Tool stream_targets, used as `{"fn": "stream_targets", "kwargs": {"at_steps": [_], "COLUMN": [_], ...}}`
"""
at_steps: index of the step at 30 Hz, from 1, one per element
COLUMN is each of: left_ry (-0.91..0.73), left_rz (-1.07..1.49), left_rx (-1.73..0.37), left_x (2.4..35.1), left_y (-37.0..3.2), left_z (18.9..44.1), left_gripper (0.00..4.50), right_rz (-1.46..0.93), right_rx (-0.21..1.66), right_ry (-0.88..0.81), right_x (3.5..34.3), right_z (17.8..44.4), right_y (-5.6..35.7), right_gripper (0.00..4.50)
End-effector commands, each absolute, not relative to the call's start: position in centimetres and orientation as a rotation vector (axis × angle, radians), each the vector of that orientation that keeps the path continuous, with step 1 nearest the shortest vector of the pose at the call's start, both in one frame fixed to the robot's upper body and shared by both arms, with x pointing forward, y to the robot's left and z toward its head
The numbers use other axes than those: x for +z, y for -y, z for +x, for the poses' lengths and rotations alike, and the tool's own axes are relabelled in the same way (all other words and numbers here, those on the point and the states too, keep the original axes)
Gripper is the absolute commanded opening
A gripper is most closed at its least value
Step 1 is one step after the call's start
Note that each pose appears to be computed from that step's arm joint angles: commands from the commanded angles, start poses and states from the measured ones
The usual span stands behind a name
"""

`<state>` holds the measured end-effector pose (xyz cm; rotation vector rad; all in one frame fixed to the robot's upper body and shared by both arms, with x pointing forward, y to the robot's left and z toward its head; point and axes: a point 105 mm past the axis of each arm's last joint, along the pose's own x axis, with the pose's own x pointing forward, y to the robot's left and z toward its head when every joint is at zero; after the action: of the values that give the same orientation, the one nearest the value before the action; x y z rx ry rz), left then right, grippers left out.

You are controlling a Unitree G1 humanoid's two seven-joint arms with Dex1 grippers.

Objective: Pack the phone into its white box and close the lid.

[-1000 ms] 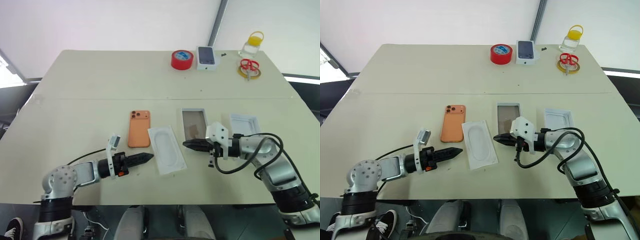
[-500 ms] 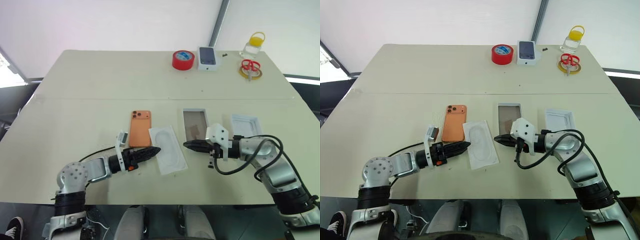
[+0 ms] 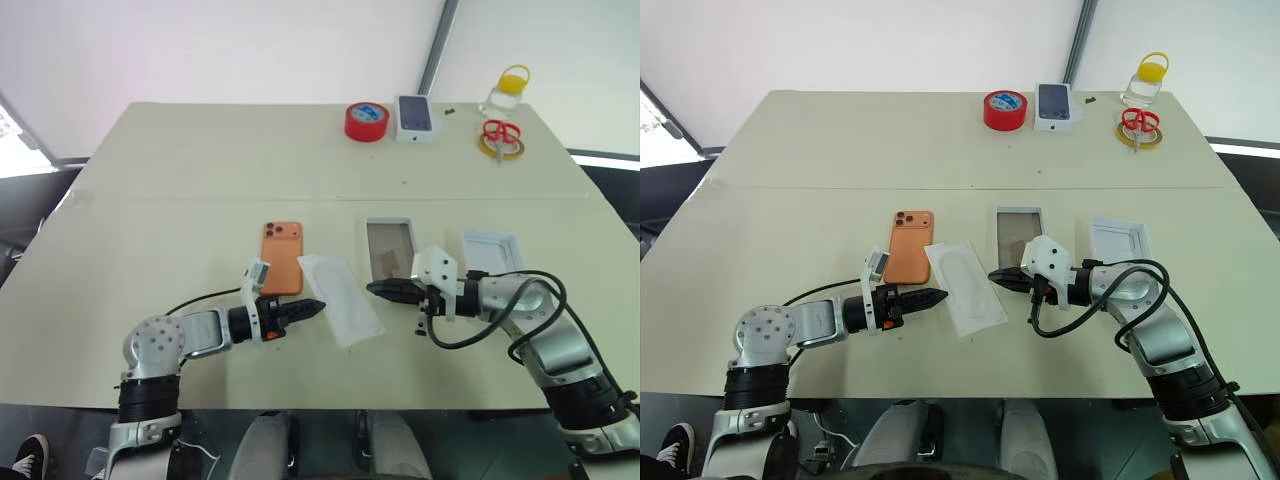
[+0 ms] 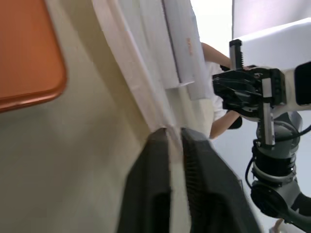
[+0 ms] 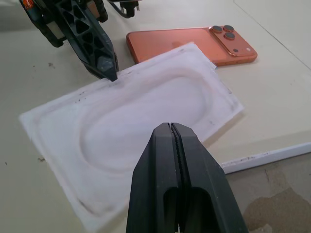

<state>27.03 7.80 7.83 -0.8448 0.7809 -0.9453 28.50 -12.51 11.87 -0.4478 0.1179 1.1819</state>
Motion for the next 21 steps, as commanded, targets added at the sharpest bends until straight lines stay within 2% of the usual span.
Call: {"fn": "stream_targets", "kwargs": {"at_steps": [1,6,11,16,21], "left_ry": [-0.892,-0.924,-0.845,-0.631,-0.407], "left_rz": [-0.847,-0.827,-0.855,-0.686,-0.519], "left_rx": [-0.851,-0.82,-0.817,-0.837,-0.914], "left_x": [5.6,5.5,7.1,11.7,15.7], "left_y": [-8.3,-8.4,-9.3,-11.1,-11.2], "left_z": [26.8,27.0,28.0,30.5,31.8], "left_gripper": [0.03,0.03,0.03,0.03,0.03], "right_rz": [-0.459,-0.462,-0.466,-0.432,-0.386], "right_rx": [1.173,1.168,1.161,1.112,1.09], "right_ry": [-0.052,-0.043,-0.047,-0.035,-0.027], "right_x": [13.4,13.6,13.4,14.4,15.2], "right_z": [28.6,28.8,28.7,29.3,29.7], "right_y": [12.4,12.3,12.5,14.2,15.4], "right_gripper": [0.0,0.0,0.0,0.0,0.0]}}
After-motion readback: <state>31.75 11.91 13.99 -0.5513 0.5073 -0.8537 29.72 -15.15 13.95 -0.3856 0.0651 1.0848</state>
